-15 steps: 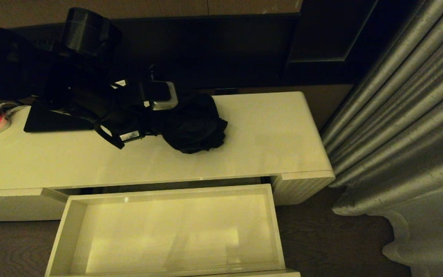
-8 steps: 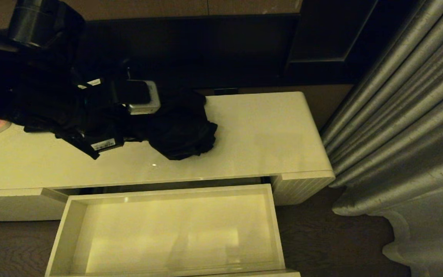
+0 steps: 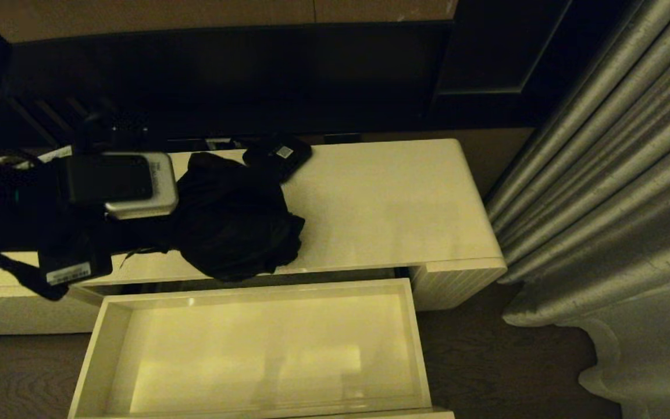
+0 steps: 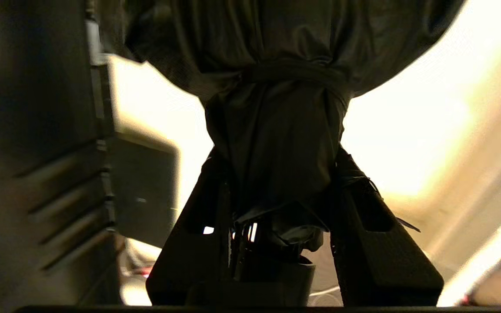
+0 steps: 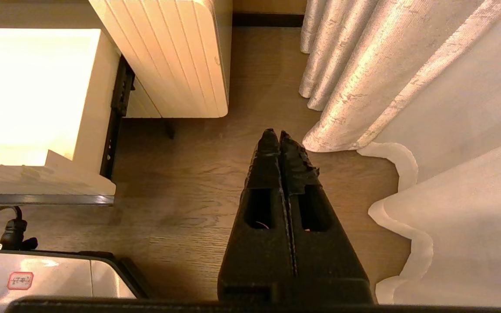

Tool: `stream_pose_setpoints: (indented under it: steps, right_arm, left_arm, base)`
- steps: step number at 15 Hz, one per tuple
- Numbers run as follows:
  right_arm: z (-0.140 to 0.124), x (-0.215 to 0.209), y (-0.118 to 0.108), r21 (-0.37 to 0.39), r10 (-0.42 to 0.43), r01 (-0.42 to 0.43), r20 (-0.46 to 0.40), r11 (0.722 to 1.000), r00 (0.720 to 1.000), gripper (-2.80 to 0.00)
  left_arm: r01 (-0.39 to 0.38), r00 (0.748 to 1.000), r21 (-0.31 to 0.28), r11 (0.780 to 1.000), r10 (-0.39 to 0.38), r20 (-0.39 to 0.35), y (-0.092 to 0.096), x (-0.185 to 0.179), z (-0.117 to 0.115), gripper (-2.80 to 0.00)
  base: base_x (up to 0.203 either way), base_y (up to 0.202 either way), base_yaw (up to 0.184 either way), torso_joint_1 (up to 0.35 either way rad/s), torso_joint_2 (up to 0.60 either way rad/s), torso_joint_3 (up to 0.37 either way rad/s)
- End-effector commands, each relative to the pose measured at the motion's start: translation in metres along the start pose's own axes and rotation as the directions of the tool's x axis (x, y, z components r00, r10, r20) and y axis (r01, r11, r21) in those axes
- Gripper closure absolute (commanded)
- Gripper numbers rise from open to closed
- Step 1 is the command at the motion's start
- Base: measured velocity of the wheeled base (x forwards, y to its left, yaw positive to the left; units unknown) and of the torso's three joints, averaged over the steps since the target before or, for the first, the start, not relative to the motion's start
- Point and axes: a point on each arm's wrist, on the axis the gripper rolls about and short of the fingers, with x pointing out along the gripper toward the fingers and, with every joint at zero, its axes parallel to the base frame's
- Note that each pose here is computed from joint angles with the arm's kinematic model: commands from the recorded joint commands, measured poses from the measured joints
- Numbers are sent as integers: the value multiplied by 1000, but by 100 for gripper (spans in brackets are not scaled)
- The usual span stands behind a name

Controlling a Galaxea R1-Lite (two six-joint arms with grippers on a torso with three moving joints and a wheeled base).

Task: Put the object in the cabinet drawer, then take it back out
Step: Put the umbrella in the drawer

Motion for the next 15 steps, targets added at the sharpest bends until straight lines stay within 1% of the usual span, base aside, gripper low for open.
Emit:
stream_pose_setpoints:
  steps: [1,3,5,7,10,14,15]
  right_arm:
    - [0,0,0,0,1,-1,0,1000,1000,0]
    - [0,0,0,0,1,-1,0,1000,1000,0]
    - [0,0,0,0,1,-1,0,1000,1000,0]
    - [0,0,0,0,1,-1,0,1000,1000,0]
    - [0,0,0,0,1,-1,0,1000,1000,0]
    - [0,0,0,0,1,-1,-1,1000,1000,0]
    - [0,0,0,0,1,-1,0,1000,1000,0]
  left_arm:
    - [35,999,25,999,-36,14,-24,-12,-8,0]
    - [56,998,43,997,-58,31,-34,-14,-8,0]
    - [139,989,91,986,-142,31,-56,-4,-6,0]
    - [189,981,118,975,-193,23,-66,3,-3,0]
    - [221,975,129,967,-224,4,-71,12,-2,0]
    - [304,952,156,940,-305,-20,-79,36,9,0]
    - [307,951,158,939,-308,-19,-79,37,11,0]
  base:
    - [0,0,0,0,0,0]
    - [0,0,0,0,0,0]
    - [0,0,0,0,0,0]
    - [0,0,0,0,0,0]
    - [0,0,0,0,0,0]
    - [0,0,0,0,0,0]
    - [0,0,0,0,0,0]
